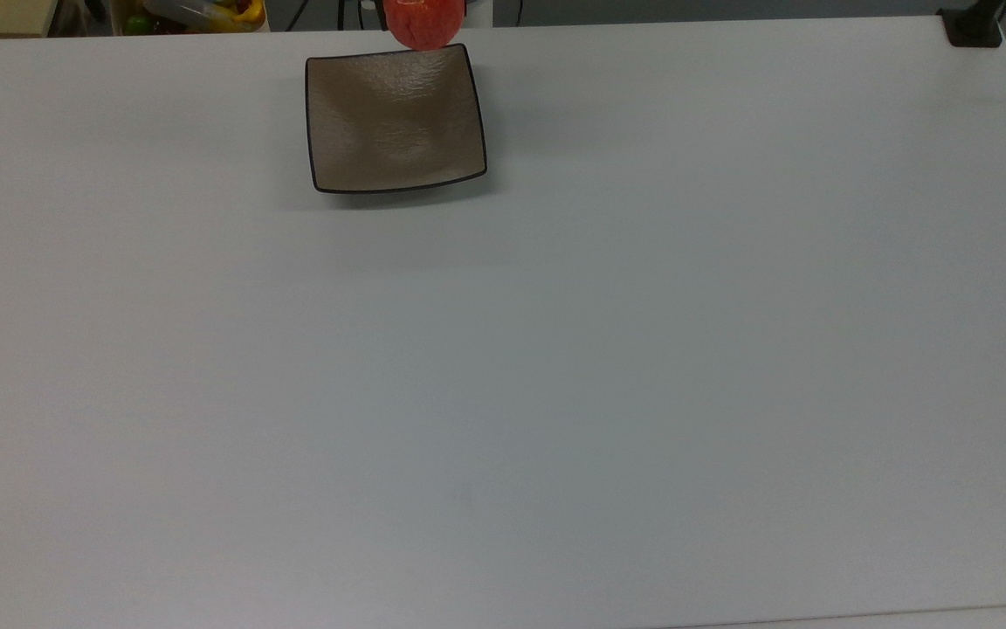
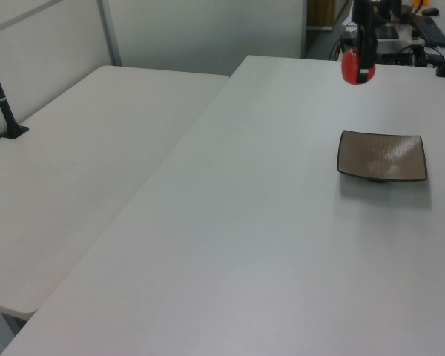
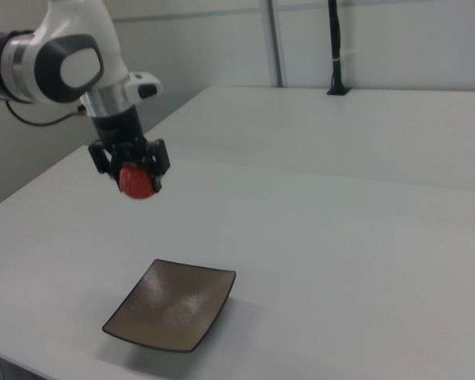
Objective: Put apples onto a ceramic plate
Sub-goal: 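Lower the held apple onto the center of the plate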
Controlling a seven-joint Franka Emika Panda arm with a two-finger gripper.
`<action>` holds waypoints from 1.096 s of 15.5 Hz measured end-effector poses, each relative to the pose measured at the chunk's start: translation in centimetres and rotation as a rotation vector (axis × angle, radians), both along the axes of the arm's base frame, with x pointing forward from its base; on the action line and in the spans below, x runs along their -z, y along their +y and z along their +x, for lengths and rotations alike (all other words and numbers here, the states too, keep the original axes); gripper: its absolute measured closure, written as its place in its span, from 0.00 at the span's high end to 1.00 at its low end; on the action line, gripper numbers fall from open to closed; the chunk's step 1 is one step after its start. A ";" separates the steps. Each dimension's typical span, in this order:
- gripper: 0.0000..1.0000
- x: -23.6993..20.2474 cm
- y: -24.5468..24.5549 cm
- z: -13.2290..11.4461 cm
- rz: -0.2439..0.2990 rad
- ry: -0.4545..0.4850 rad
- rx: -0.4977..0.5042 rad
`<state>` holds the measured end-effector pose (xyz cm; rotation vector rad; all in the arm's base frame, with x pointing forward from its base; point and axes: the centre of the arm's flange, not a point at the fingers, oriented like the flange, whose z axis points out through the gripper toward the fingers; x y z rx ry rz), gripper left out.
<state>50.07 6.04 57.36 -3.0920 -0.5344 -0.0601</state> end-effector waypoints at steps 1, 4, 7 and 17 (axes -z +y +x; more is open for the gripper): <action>0.75 1.0 0.0 -0.5 0.002 0.021 -0.014; 0.75 3.9 -0.1 -1.6 -0.002 0.083 -0.037; 0.75 6.7 -0.6 -2.4 -0.006 0.140 -0.072; 0.75 17.7 -2.9 -4.2 0.000 0.101 -0.078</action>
